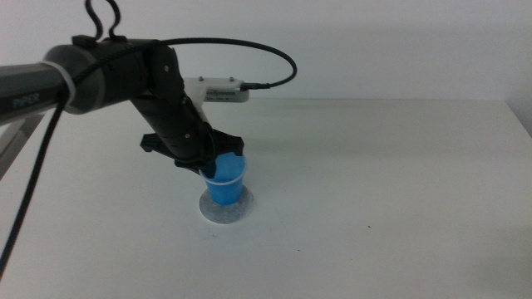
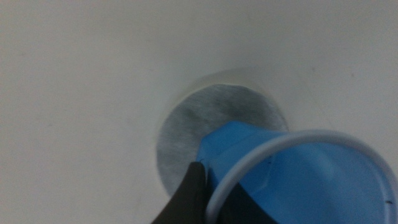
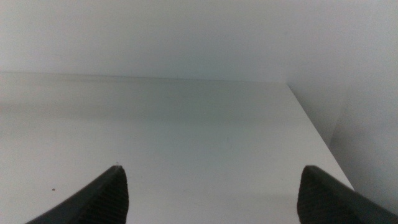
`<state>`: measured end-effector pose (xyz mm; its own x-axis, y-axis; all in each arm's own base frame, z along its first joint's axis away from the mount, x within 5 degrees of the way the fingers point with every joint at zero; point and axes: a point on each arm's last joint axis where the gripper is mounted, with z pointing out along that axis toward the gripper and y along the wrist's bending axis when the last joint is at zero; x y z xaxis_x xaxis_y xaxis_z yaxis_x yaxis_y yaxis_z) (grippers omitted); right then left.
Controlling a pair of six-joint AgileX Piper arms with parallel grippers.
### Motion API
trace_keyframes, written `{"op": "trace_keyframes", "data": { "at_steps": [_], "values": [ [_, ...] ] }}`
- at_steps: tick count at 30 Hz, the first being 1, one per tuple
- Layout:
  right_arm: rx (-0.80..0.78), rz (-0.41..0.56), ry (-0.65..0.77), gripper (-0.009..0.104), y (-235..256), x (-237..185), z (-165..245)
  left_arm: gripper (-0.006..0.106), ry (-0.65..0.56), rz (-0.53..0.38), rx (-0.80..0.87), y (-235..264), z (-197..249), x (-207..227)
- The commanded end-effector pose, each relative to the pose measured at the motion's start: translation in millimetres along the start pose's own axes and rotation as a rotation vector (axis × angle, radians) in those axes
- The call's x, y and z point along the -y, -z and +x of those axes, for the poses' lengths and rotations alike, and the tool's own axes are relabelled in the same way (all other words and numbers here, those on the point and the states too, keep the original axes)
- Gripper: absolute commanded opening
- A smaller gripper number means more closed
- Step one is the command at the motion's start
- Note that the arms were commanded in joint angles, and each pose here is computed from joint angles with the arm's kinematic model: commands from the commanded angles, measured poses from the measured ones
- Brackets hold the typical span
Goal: Place an empty cup on a cup mat.
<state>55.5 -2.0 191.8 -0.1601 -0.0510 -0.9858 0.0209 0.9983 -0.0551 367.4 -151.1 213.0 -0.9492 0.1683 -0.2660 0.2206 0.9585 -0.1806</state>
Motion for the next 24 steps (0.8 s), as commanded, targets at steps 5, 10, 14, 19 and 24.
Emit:
{"op": "trace_keyframes", "data": {
  "at_steps": [5, 10, 14, 19, 24],
  "values": [
    [0.008, 0.000, 0.011, 0.093, 0, 0, 0, 0.000, 0.018, 0.008, -0.019, -10, 1, 3],
    [0.008, 0.000, 0.011, 0.093, 0, 0, 0, 0.011, 0.016, 0.002, -0.024, -11, 1, 2],
    [0.008, 0.000, 0.011, 0.093, 0, 0, 0, 0.036, 0.004, -0.006, -0.027, -11, 2, 2],
    [0.008, 0.000, 0.011, 0.093, 0, 0, 0, 0.083, -0.036, -0.004, -0.063, 2, 3, -1],
    [0.008, 0.000, 0.011, 0.093, 0, 0, 0, 0.094, -0.035, 0.006, -0.023, 68, 7, -9]
  ]
}}
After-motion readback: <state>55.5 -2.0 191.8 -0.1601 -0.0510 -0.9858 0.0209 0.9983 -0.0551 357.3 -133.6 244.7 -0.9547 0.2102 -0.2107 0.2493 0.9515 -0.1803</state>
